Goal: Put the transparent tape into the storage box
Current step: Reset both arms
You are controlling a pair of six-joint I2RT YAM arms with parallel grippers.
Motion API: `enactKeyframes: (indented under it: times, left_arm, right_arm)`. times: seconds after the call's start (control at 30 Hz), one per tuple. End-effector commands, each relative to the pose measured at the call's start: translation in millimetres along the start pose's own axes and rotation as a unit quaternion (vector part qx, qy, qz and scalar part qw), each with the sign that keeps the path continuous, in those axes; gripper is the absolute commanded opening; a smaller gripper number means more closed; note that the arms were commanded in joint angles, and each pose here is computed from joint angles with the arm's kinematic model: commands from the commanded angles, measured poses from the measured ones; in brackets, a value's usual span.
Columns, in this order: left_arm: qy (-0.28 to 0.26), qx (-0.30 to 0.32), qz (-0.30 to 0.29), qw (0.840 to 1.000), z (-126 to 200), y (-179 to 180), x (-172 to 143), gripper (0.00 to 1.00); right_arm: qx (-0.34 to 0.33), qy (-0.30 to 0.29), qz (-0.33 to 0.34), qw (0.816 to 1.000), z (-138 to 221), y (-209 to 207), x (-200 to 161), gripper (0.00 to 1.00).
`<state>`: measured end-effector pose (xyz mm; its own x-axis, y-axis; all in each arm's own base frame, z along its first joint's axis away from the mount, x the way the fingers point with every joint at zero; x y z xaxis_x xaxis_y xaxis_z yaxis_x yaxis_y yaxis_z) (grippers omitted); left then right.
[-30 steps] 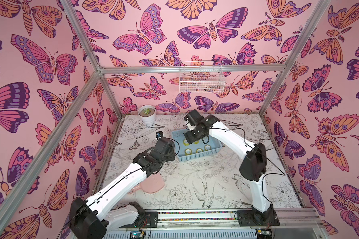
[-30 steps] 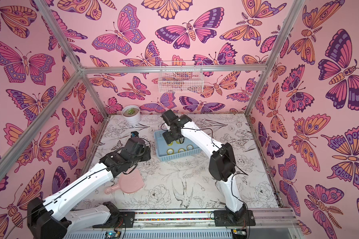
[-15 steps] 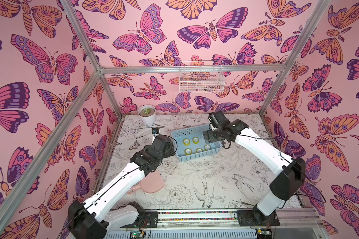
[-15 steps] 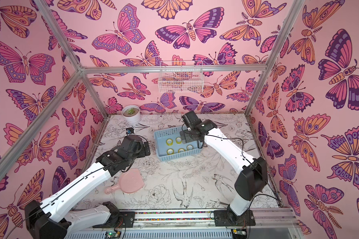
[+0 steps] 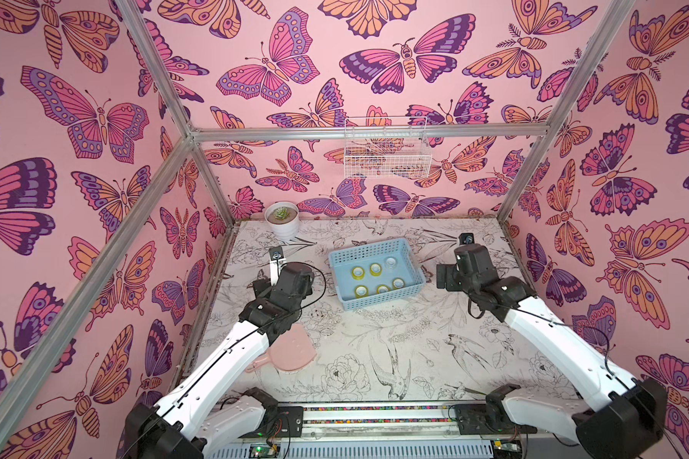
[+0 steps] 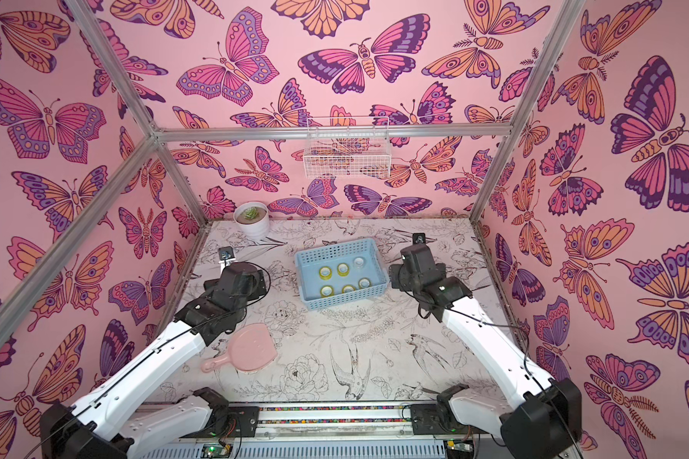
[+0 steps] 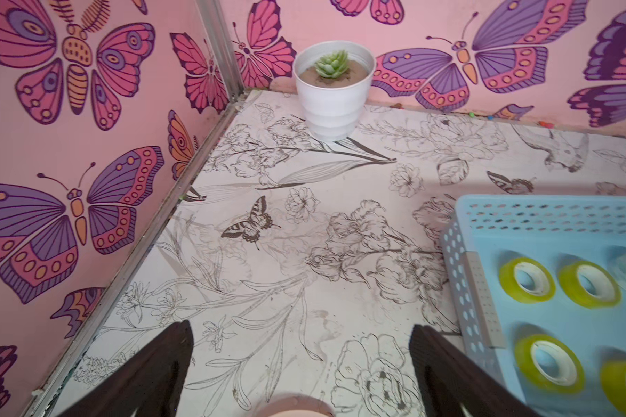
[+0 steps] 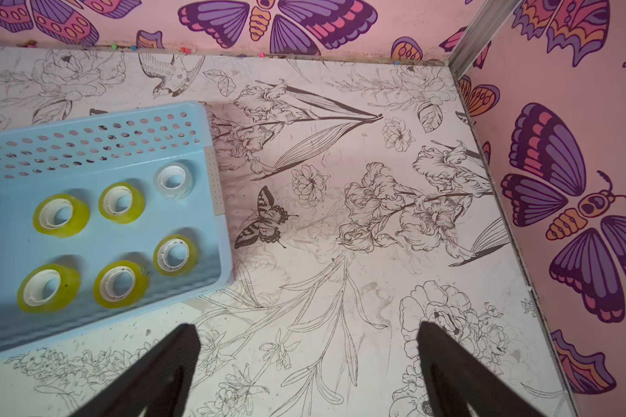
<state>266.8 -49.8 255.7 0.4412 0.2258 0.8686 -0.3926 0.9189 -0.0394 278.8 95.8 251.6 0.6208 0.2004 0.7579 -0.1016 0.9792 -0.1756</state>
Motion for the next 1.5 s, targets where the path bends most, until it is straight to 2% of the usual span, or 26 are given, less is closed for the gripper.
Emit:
enactKeyframes:
  times: [0.0, 0.13, 0.3, 0.4, 0.5, 0.7, 0.8, 0.87, 0.93, 1.13, 1.17, 1.3, 1.47]
  left_arm:
    - [-0.033, 0.028, 0.008, 0.999, -10.8, 17.2, 4.0, 1.0]
    - [-0.038, 0.028, 0.01, 0.999, -34.5, 30.6, -9.0, 1.0]
    - [-0.079, 0.023, 0.03, 0.996, -66.6, 46.8, -24.5, 1.0]
    - [-0.094, 0.037, 0.031, 0.994, -87.3, 54.2, -31.8, 1.0]
    - [-0.093, 0.037, 0.033, 0.994, -107.7, 56.3, -36.4, 1.0]
    - [-0.079, 0.037, 0.007, 0.996, -140.3, 53.0, -59.6, 1.0]
    - [-0.098, 0.028, 0.014, 0.995, -147.1, 53.1, -64.2, 1.0]
    - [-0.077, 0.023, 0.021, 0.997, -149.2, 55.8, -64.6, 1.0]
    - [-0.082, 0.02, 0.025, 0.996, -149.4, 56.6, -65.4, 1.0]
    - [-0.11, -0.007, 0.024, 0.994, -148.6, 56.4, -76.6, 1.0]
    - [-0.099, -0.006, 0.025, 0.995, -148.7, 56.5, -76.9, 1.0]
    - [-0.099, -0.007, 0.026, 0.995, -148.7, 56.5, -77.3, 1.0]
    - [-0.096, -0.01, 0.028, 0.995, -149.4, 57.0, -76.9, 1.0]
  right_arm:
    - [-0.027, -0.057, -0.032, 0.998, -0.7, -17.6, 10.3, 0.99]
    - [-0.04, -0.026, -0.048, 0.998, -16.0, -30.9, -4.2, 0.99]
    - [-0.05, -0.029, -0.049, 0.997, -33.7, -36.8, -14.4, 0.99]
    - [-0.051, -0.012, -0.063, 0.997, -50.2, -43.5, -21.9, 0.99]
    - [-0.049, -0.002, -0.053, 0.997, -62.0, -45.6, -29.2, 0.99]
    - [-0.061, -0.022, -0.062, 0.996, -69.0, -57.8, -36.5, 0.99]
    - [-0.075, -0.041, -0.072, 0.994, -71.3, -67.6, -41.0, 0.99]
    - [-0.087, -0.052, -0.083, 0.991, -72.4, -75.5, -44.4, 0.99]
    - [-0.095, -0.063, -0.088, 0.99, -74.5, -80.8, -49.0, 0.99]
    - [-0.14, -0.079, -0.065, 0.985, -90.1, -93.8, -72.6, 0.99]
    - [-0.146, -0.088, -0.068, 0.983, -93.2, -97.3, -78.1, 0.99]
    - [-0.142, -0.126, -0.087, 0.978, -103.6, -107.4, -87.1, 0.99]
    - [-0.109, -0.143, -0.078, 0.981, -119.8, -102.9, -86.6, 0.99]
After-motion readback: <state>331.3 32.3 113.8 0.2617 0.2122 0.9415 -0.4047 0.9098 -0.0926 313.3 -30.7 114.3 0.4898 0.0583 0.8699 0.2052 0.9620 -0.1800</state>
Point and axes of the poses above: each gripper's point midway between its finger pads, its own z axis back along the fingers, its own y axis along the line the jaws close on, x = y × z, the point moved 6 cm from there along z, back along the fingers, and after that the axes turned 7 degrees about z, right-handed, at the moved point
